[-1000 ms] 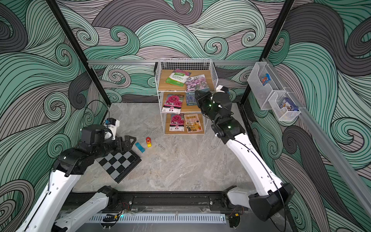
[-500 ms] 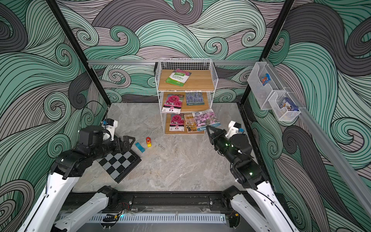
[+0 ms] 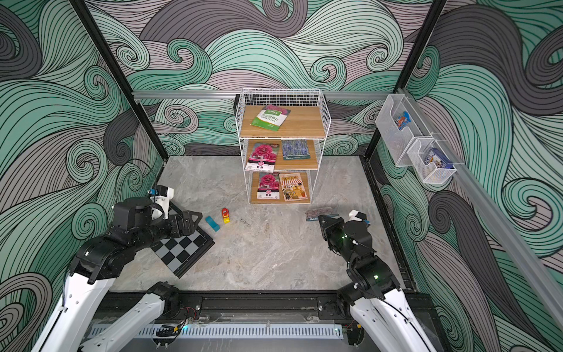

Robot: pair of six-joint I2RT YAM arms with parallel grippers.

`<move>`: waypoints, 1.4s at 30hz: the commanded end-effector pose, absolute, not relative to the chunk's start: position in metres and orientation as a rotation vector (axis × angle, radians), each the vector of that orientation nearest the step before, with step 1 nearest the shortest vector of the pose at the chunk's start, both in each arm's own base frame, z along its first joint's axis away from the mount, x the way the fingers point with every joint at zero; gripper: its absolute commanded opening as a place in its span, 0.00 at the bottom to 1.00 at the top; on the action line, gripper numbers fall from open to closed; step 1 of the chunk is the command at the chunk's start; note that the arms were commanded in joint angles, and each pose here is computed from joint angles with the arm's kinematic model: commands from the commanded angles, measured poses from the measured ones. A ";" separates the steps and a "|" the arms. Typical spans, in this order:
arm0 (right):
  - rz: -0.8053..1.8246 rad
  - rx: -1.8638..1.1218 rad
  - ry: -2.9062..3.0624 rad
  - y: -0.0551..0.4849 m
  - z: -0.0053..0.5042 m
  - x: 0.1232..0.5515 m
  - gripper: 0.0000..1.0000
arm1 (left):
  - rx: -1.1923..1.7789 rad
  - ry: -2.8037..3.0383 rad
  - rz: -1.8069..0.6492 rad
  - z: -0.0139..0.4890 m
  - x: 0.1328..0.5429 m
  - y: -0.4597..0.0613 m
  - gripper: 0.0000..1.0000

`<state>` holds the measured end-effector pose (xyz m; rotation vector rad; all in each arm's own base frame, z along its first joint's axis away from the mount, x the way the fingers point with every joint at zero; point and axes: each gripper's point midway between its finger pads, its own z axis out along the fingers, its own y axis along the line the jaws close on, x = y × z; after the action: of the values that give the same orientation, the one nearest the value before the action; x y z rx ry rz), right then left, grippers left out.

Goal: Take the seed bag off the shelf
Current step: Place the seed packet at the center of the board.

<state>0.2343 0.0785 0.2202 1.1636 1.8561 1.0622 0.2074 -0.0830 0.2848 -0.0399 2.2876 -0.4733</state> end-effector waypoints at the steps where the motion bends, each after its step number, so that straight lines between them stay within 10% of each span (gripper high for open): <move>1: 0.993 1.254 1.851 0.061 0.201 0.241 0.00 | -0.059 2.312 -0.480 0.281 0.206 -0.084 0.99; 28: 1.006 1.086 2.018 0.025 0.179 0.384 0.01 | -0.076 2.331 -0.456 0.279 0.228 -0.087 0.99; 37: 0.990 1.130 2.145 0.036 0.126 0.327 0.99 | -0.057 2.345 -0.458 0.275 0.221 -0.087 0.99; 42: 1.017 1.065 2.129 0.042 0.144 0.314 0.99 | -0.047 2.344 -0.466 0.276 0.219 -0.088 0.99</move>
<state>0.3197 0.0371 0.1307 1.1302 2.1310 0.9893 0.2224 -0.0865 0.2702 -0.0753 2.3579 -0.4566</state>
